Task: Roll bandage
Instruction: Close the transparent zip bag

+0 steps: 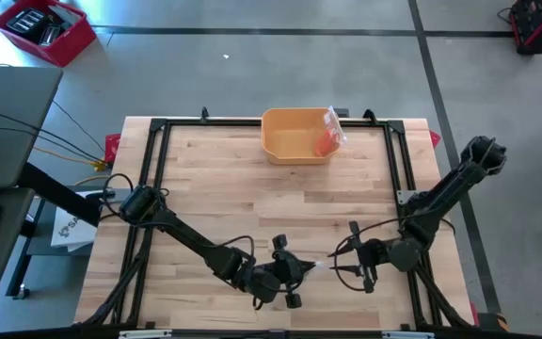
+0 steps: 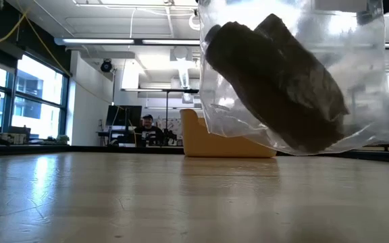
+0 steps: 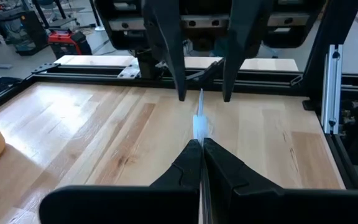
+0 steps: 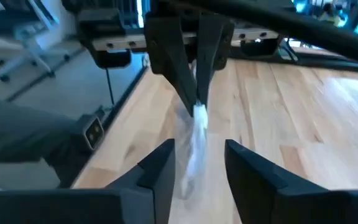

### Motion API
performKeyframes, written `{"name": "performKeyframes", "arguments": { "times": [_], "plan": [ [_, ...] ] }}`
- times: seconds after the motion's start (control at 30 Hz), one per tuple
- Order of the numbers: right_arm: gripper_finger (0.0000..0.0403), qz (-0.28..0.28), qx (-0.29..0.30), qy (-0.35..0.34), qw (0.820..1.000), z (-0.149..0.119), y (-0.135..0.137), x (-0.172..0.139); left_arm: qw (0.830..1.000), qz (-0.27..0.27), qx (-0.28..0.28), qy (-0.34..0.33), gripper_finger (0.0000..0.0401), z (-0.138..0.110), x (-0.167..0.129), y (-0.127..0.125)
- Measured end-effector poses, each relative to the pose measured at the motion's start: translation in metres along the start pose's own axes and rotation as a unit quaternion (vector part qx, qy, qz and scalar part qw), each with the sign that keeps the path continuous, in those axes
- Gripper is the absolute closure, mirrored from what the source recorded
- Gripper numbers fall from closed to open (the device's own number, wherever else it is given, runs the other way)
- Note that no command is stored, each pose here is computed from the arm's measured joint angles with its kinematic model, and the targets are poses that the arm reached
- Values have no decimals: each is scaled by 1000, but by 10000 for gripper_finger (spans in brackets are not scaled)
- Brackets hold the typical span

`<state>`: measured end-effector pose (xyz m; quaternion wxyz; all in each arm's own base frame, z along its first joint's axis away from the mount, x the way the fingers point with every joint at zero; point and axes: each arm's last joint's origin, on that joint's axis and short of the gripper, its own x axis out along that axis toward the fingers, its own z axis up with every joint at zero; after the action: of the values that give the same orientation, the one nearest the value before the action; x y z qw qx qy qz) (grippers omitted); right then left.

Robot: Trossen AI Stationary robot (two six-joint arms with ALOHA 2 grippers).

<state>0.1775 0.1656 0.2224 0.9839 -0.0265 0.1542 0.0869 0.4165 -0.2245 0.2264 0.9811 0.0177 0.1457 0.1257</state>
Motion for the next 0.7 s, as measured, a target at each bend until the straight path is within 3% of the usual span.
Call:
{"name": "performKeyframes", "arguments": {
  "times": [0.23,0.7],
  "plan": [
    [302,5,14,-55,998,-15,-1,4,1000,0,-4,0,401,0,0,0],
    [327,-5,-4,-56,998,-22,1,13,1000,2,-8,0,401,0,0,0]
  ]
}}
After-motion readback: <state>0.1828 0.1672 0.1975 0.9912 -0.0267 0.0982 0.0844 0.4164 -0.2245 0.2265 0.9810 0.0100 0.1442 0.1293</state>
